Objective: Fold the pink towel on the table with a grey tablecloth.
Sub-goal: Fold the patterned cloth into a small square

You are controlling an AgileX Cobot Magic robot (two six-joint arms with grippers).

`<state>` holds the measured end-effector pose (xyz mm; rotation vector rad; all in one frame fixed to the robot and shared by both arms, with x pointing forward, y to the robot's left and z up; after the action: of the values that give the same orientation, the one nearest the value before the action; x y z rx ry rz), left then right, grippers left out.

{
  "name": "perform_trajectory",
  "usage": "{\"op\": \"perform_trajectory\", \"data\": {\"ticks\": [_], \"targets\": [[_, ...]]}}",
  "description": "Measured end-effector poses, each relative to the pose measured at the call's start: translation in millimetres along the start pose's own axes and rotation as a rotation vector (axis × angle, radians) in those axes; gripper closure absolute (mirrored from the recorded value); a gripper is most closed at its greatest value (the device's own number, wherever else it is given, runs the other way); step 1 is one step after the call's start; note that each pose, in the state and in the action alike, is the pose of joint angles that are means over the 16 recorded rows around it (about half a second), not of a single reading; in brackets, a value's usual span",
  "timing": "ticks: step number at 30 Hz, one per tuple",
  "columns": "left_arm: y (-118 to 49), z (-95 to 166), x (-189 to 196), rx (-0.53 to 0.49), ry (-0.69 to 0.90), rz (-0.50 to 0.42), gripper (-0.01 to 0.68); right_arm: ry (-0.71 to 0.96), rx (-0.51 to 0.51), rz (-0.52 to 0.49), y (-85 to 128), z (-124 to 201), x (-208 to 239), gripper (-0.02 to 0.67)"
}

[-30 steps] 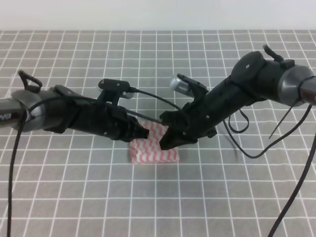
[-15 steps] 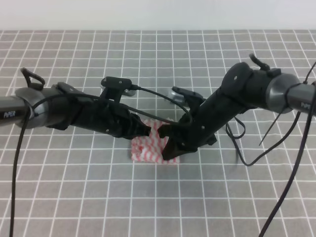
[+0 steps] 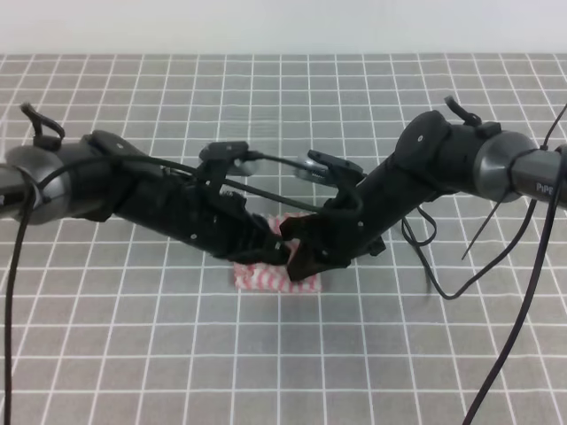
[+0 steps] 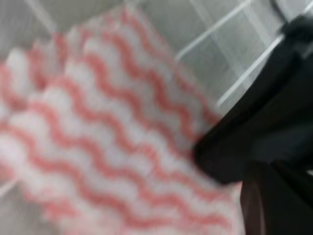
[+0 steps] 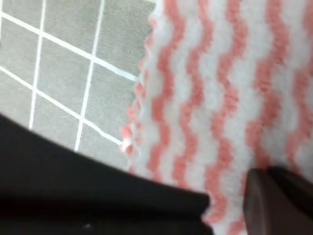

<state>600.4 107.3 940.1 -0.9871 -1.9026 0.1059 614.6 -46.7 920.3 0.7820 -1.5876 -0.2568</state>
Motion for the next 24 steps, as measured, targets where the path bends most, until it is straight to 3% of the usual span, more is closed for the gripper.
{"op": "perform_trajectory", "data": {"ticks": [16, 24], "targets": [[14.8, 13, -6, 0.014, 0.097, -0.096, 0.677, -0.011, -0.001, -0.003, 1, -2, 0, 0.664], [6.7, 7, 5, 0.011, 0.074, -0.088, 0.677, -0.014, -0.002, -0.002, 1, -2, 0, 0.664]]}}
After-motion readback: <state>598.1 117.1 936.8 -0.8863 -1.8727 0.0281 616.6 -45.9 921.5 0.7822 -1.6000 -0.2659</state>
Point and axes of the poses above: a point on each arm's last joint axis where the gripper is mounted, x pointing back along that axis away from the gripper, y along the wrist's bending axis when the last joint is at zero, z = x × y, the point moved 2 cm from there along -x, pointing out along that axis toward the gripper, and after that the axes turned 2 degrees about x, right-handed, at the moved point
